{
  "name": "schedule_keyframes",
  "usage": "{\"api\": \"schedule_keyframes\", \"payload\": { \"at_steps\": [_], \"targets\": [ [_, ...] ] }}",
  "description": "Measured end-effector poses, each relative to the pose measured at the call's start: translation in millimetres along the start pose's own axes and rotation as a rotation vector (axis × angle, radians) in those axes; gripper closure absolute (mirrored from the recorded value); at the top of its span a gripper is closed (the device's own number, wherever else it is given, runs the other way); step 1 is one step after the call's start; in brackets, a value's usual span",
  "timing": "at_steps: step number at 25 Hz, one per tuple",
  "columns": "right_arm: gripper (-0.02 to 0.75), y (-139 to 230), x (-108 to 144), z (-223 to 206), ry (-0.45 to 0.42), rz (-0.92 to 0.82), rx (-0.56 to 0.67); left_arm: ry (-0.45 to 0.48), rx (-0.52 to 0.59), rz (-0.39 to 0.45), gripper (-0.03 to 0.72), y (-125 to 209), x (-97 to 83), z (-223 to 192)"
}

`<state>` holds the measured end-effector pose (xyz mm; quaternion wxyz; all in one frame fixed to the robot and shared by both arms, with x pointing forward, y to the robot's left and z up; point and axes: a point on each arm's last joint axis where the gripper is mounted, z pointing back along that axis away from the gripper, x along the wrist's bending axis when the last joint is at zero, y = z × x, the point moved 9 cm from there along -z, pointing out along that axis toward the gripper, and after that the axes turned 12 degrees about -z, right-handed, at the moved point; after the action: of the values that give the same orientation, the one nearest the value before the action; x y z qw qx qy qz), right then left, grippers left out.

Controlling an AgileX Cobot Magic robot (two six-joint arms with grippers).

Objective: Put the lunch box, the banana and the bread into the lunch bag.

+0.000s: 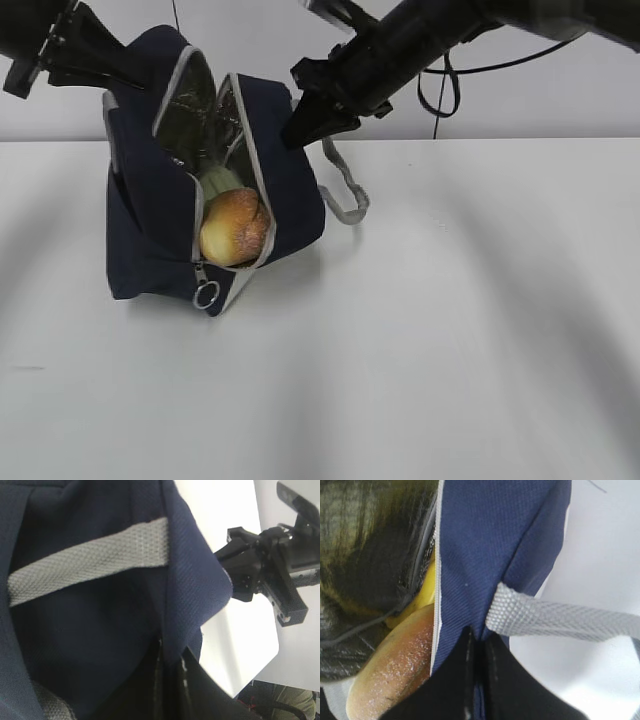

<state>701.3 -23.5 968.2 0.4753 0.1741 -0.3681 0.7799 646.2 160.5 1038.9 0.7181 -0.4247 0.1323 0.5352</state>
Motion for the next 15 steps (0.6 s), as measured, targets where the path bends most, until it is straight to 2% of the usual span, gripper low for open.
{"api": "schedule_keyframes", "payload": {
  "at_steps": [4,7,12,15],
  "targets": [
    [0.729,-5.1,-5.2,36.8,0.116,-0.01,-0.028,0.04,0.023,-0.03,0.705,3.7,-20.4,-14.6],
    [0.73,-5.5,-6.6,69.9,0.166,-0.029,-0.061,0.075,0.03,-0.037,0.705,5.1,-33.9,-21.7],
    [0.73,11.9,-13.3,115.6,0.236,-0.08,-0.082,0.185,0.0,0.014,0.705,-1.4,-54.3,-33.8],
    [0.73,20.2,-13.9,126.1,0.252,-0.087,-0.079,0.203,0.005,0.038,0.705,-1.7,-54.6,-49.0]
  ]
}}
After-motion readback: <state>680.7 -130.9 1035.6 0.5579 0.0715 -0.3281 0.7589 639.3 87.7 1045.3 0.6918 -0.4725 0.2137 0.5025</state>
